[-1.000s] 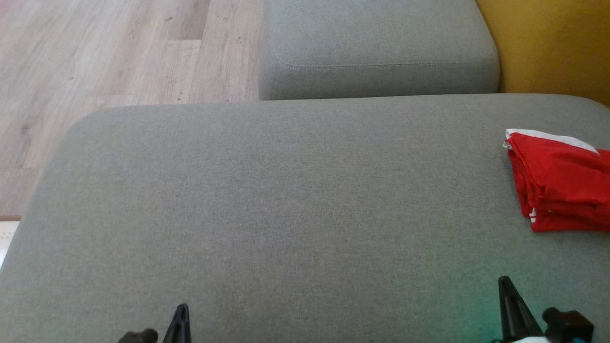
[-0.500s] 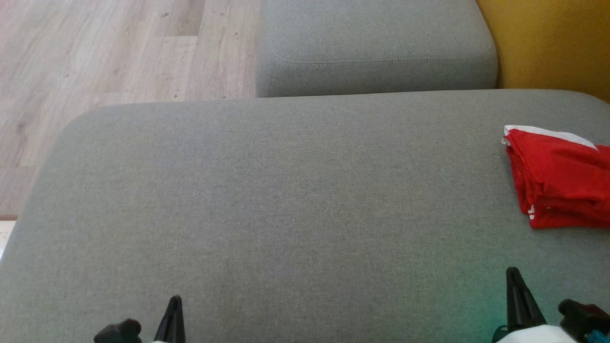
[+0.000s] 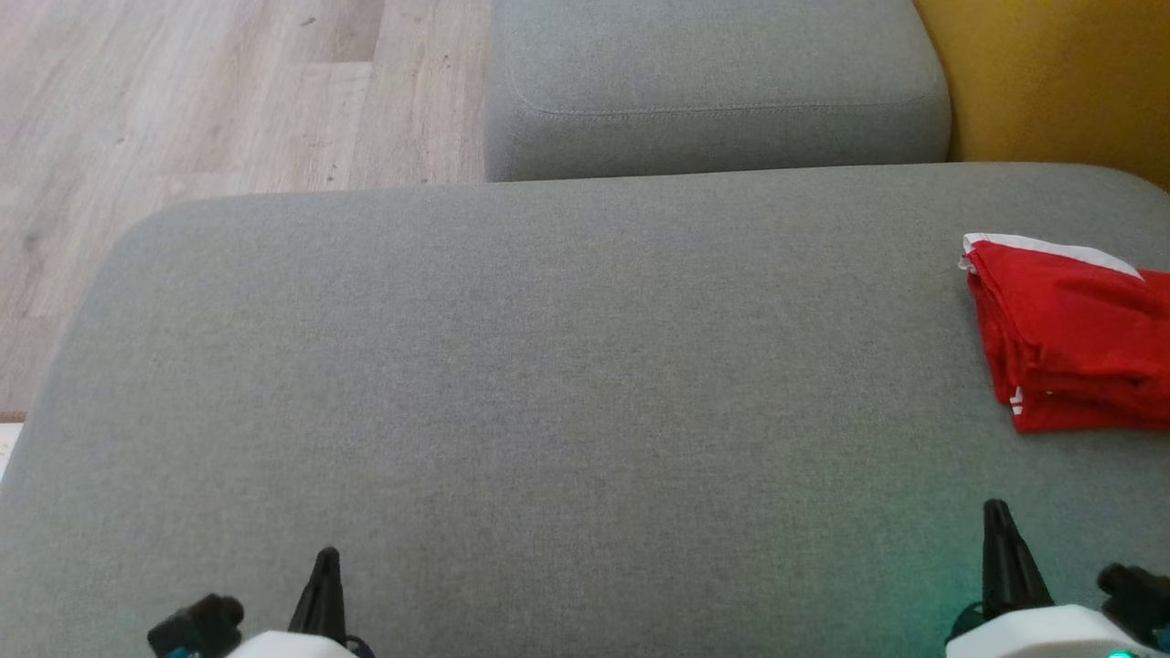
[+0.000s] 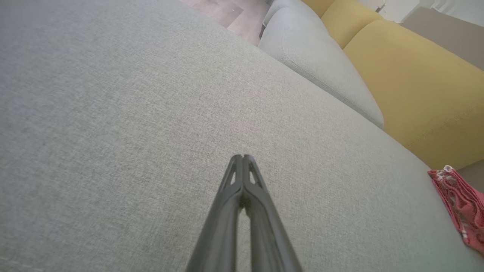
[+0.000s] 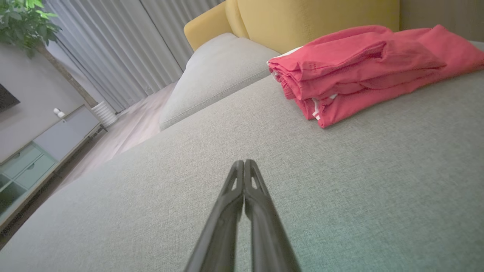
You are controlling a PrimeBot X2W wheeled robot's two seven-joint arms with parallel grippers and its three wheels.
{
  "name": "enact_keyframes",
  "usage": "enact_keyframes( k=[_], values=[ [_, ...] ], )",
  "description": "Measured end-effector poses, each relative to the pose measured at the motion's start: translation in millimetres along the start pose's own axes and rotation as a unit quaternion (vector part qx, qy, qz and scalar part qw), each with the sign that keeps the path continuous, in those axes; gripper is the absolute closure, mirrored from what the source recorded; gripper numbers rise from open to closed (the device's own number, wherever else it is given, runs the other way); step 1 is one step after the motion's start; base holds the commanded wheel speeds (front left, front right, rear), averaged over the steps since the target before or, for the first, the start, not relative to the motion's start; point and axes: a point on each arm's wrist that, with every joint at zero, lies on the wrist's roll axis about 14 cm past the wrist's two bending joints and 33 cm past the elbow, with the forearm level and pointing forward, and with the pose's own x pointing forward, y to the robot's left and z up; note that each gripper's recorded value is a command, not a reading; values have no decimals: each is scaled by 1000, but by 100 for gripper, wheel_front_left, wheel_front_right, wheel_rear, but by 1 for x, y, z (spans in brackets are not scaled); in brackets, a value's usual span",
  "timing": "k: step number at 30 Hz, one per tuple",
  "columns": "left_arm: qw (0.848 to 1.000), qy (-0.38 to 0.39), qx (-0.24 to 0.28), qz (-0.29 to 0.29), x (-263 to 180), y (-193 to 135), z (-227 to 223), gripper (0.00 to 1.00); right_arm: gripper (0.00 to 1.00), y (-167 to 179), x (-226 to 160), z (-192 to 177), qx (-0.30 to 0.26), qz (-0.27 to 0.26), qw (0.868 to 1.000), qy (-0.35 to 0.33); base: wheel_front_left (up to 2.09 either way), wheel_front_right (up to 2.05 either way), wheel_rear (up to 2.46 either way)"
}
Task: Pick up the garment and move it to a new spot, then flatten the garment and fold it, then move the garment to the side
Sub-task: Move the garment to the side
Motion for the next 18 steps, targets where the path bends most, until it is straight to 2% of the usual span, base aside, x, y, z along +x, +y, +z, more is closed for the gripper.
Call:
enact_keyframes(
  k=[18],
  values=[
    [995,6,-100,-5,12,-1,9,100,100,-2,10,11,109,-10,994,-9,0,0,0]
  ],
)
